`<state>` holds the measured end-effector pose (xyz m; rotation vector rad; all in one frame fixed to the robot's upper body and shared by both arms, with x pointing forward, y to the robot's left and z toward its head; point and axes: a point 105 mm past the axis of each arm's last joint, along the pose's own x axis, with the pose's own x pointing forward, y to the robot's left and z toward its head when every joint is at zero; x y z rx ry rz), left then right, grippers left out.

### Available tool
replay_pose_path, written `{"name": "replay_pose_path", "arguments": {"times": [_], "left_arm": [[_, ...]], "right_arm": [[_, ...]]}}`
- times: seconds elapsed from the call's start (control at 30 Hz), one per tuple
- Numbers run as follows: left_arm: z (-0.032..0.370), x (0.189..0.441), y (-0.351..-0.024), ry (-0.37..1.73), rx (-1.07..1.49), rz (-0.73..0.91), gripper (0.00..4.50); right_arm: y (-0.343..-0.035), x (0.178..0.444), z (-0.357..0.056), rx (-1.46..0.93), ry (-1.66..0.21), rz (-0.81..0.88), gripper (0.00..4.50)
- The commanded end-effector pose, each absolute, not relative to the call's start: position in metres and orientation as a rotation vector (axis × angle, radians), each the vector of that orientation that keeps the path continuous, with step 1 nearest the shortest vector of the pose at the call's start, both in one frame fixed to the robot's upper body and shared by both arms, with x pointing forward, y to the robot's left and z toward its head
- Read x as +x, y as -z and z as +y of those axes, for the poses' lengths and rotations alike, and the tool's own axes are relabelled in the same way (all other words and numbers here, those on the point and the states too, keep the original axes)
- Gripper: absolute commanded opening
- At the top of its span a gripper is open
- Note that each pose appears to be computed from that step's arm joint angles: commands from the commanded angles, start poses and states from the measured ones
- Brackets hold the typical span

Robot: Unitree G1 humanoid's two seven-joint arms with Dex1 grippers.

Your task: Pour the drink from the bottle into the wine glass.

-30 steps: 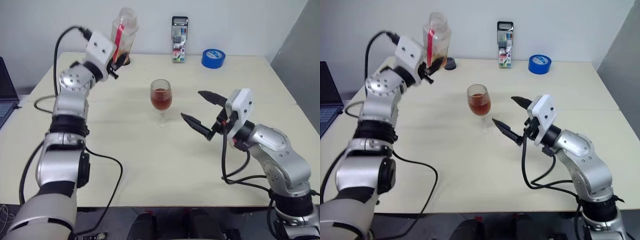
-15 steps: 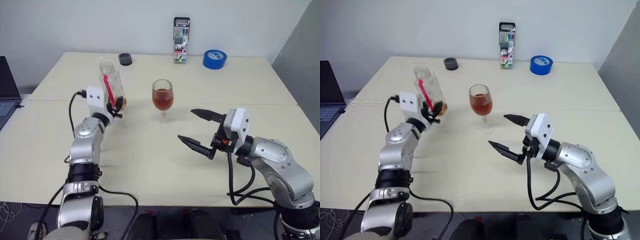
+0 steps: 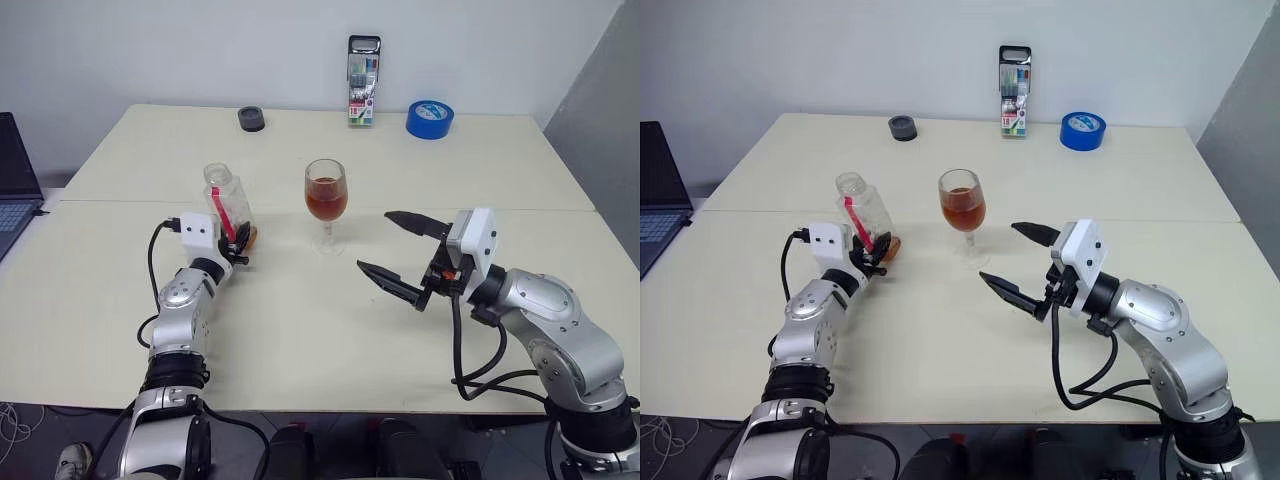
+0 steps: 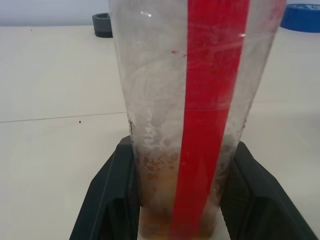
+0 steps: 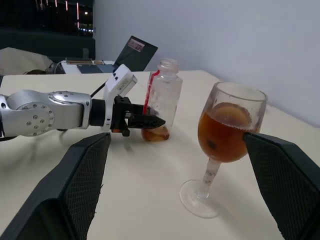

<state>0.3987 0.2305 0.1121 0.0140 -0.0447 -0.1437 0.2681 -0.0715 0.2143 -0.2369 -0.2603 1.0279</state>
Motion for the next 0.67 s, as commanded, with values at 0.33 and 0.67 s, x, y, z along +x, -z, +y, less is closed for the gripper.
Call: {"name": "replay_pose_path", "arguments": {"times": [0.33,0.67], "left_arm": [[0.228,0.398,-0.117,0.2,0.023,-0.052,4.22],[0.234,0.358,-0.115,0.163,0.136,0.011,4.48]], "right_arm": [[-0.215,0.267,-0.073,-0.237,-0.987,-0.269,4.5],[-0.166,0.27,-0.125,-0.191,-0.583,-0.075,4.5]]}}
